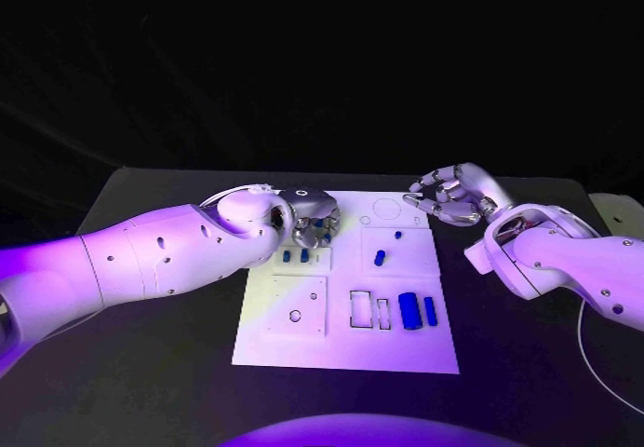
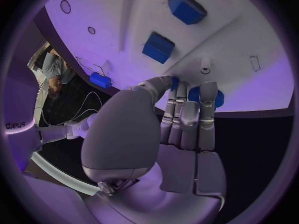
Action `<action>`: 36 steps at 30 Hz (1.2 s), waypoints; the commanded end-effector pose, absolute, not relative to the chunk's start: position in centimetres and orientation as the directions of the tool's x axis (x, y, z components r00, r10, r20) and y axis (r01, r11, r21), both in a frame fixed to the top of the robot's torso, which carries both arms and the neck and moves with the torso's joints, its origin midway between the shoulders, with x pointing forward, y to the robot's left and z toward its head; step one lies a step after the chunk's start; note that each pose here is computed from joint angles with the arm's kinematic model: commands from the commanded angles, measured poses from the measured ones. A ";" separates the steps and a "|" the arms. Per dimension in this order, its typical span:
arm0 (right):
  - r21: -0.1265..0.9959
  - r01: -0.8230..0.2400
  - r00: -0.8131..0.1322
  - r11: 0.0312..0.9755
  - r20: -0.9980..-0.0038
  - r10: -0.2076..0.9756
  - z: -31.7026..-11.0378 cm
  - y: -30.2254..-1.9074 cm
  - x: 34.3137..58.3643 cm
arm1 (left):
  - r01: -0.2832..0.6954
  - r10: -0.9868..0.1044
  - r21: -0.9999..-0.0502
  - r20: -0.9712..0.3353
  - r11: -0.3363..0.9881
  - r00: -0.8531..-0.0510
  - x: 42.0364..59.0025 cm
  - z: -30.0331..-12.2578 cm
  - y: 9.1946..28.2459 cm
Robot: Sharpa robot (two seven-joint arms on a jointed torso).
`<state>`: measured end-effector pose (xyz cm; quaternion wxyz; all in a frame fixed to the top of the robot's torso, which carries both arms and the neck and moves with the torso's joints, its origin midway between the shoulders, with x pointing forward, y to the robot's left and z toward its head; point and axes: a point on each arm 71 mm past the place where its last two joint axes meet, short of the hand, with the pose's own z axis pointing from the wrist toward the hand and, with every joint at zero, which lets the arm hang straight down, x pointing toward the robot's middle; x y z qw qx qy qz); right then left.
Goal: Assemble the parts on the task board
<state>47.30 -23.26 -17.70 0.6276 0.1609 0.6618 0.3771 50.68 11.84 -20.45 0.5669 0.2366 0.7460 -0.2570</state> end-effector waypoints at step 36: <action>0.694 -0.274 -0.159 0.666 -0.716 0.680 -17.7 -23.3 47.3 | 0.655 -0.026 -0.166 -0.976 0.737 -0.218 49.5 -17.0 13.8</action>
